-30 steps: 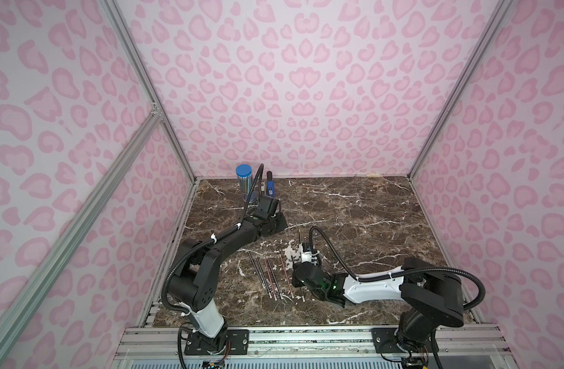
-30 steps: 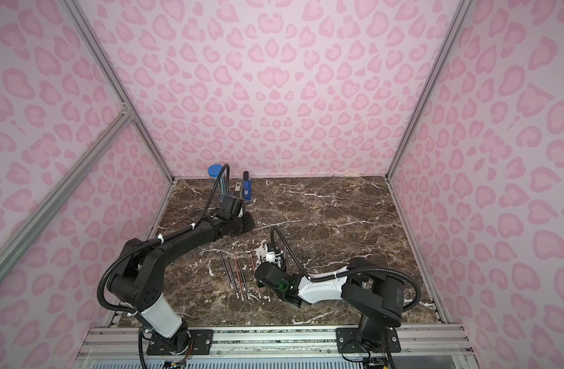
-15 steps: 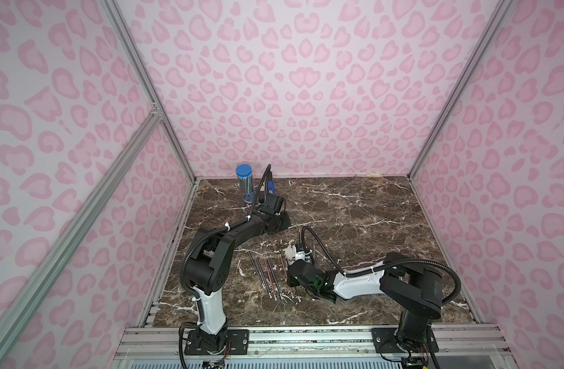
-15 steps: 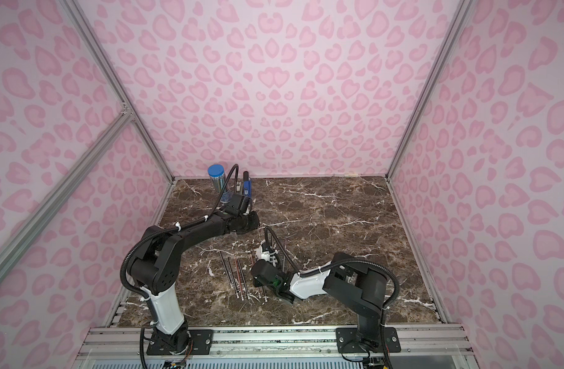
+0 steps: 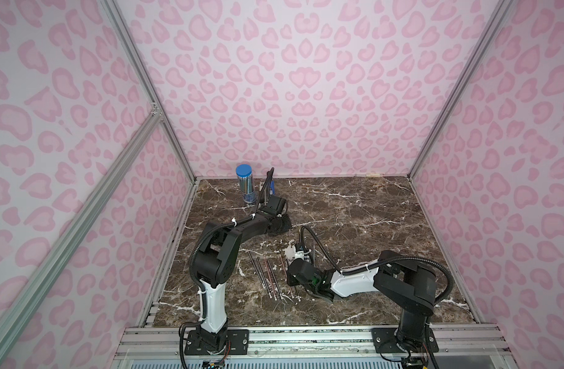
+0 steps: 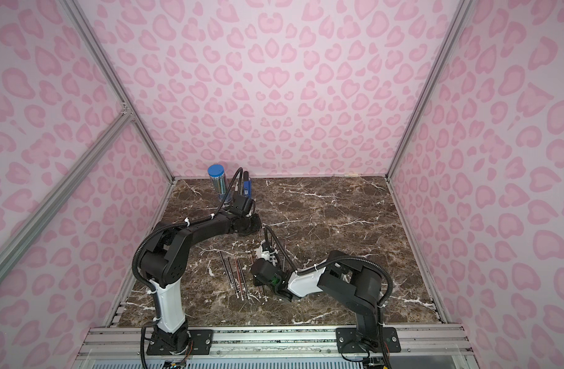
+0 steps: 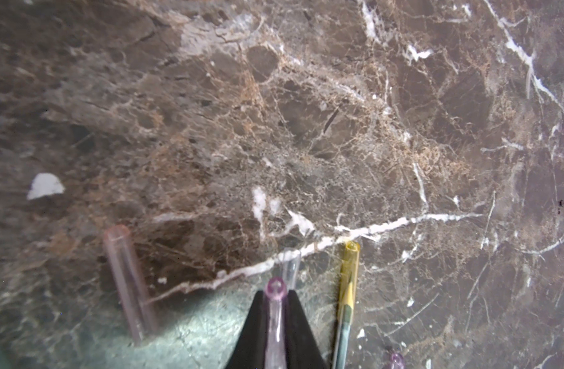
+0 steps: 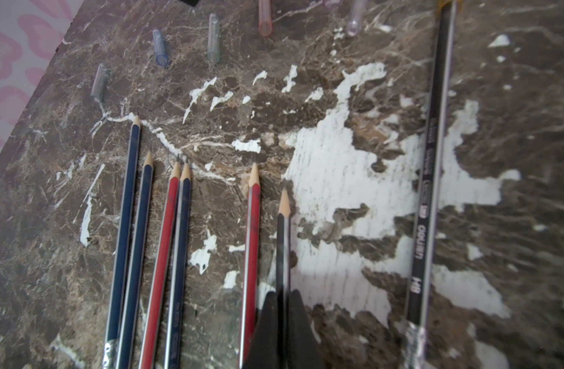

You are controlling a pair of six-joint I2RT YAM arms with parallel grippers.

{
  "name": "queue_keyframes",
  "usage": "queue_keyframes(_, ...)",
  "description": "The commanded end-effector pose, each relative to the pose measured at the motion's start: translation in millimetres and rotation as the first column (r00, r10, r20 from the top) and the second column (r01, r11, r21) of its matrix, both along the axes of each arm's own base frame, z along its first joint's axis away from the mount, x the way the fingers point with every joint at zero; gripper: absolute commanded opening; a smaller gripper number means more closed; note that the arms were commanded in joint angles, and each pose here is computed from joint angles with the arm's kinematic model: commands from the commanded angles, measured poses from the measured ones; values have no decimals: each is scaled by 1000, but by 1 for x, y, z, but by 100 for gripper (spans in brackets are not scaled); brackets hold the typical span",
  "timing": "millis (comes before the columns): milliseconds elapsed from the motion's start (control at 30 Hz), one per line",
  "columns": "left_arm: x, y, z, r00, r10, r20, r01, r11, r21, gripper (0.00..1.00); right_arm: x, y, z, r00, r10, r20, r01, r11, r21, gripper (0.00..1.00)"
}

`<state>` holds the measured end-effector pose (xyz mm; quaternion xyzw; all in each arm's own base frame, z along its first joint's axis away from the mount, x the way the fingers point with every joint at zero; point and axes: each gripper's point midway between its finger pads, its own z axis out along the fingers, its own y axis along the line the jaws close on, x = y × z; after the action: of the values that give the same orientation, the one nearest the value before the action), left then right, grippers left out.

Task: Remove the protective cover of the pencils
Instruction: Place the pencil at the center of the board, then place the protective sleeve at the center of the board.

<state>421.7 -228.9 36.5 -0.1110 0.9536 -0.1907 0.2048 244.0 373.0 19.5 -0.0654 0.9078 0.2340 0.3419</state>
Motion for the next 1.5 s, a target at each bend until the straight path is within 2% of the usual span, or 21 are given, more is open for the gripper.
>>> queue_keyframes(0, 1, 3, -4, 1000, 0, -7, 0, 1000, 14, 9, 1, -2, -4, 1000, -10, -8, 10, 1000, -4, 10)
queue_keyframes(167, 0, 4, -11, 1000, 0, -22, 0, 1000, 23, 9, 2, -2, -1, 1000, -13, -5, 13, 1000, 0, 21)
queue_keyframes(333, -2, 8, -14, 1000, 5, -29, -4, 999, 36, 9, 3, -4, 9, 1000, -16, 12, 16, 1000, 10, 29)
queue_keyframes(567, -4, 12, -12, 1000, 8, -25, -6, 998, 58, 9, 6, -9, 34, 998, -30, 53, 29, 999, 32, 29)
queue_keyframes(800, -5, 12, -19, 999, 4, -44, -2, 998, 59, 9, 8, -35, 56, 990, -92, 104, 88, 995, 49, 34)
queue_keyframes(1133, -6, 11, -21, 999, 4, -47, -1, 998, 57, 15, 15, -68, 45, 984, -157, 90, 152, 987, 55, 36)
queue_keyframes(1467, -7, 14, -16, 999, 7, -41, -5, 998, 60, 18, 17, -73, 38, 983, -160, 88, 158, 987, 31, 37)
